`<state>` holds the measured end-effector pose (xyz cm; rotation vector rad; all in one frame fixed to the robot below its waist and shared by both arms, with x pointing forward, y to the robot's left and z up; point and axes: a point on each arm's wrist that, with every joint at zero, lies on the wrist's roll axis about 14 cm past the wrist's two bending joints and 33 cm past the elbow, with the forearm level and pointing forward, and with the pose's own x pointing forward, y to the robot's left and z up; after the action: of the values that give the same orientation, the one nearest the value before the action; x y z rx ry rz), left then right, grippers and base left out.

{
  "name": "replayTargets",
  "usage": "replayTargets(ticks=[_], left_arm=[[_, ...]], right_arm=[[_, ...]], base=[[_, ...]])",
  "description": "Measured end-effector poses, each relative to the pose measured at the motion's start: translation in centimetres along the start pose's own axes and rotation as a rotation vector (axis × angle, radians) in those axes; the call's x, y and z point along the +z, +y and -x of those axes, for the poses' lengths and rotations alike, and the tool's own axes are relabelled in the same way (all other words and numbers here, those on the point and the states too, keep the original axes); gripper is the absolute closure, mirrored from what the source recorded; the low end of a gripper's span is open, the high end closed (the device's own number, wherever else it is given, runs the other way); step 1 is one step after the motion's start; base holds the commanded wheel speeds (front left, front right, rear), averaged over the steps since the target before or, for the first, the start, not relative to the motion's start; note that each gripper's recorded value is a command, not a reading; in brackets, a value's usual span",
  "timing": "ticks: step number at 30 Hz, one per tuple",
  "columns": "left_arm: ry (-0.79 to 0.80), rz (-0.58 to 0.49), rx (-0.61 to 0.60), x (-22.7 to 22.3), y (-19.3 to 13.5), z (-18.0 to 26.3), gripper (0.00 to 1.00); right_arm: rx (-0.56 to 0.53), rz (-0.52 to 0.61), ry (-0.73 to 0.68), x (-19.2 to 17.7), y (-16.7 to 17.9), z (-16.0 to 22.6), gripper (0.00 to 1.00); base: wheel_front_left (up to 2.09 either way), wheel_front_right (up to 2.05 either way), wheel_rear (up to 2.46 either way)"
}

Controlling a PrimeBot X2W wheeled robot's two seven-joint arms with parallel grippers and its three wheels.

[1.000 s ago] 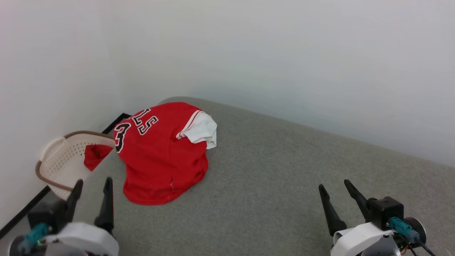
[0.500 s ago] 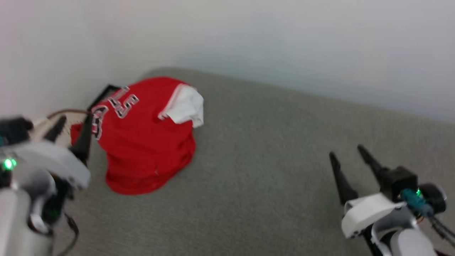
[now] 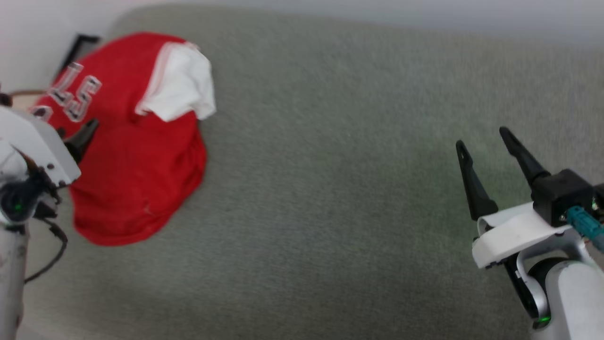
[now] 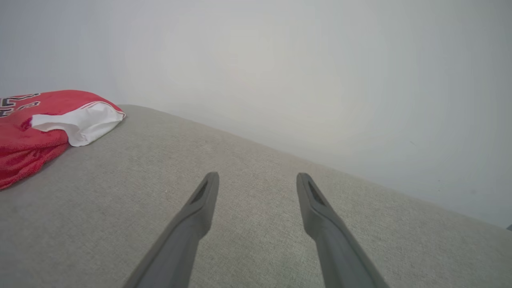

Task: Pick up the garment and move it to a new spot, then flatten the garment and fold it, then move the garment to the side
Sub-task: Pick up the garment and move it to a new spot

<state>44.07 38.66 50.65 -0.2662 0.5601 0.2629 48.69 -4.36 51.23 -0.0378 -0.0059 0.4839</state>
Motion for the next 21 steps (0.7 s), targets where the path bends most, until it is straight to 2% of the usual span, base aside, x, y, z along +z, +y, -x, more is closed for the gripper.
replayTargets(ticks=[4,11,21], left_arm=[[0.164,-0.016,0.028,-3.0,-0.1,-3.5,0.00],[0.431,0.028,0.098,-9.3,0.5,-7.6,0.00],[0.520,0.075,0.117,-10.9,0.3,-10.6,0.00]], right_arm=[[-0.015,-0.006,0.039,-1.9,-1.2,-0.6,0.00],[-0.047,-0.013,0.093,-4.7,-3.2,-0.9,0.00],[-0.084,-0.016,0.153,-7.0,-4.8,-0.5,0.00]], base=[[0.00,0.00,0.00],[0.00,0.00,0.00],[0.00,0.00,0.00]])
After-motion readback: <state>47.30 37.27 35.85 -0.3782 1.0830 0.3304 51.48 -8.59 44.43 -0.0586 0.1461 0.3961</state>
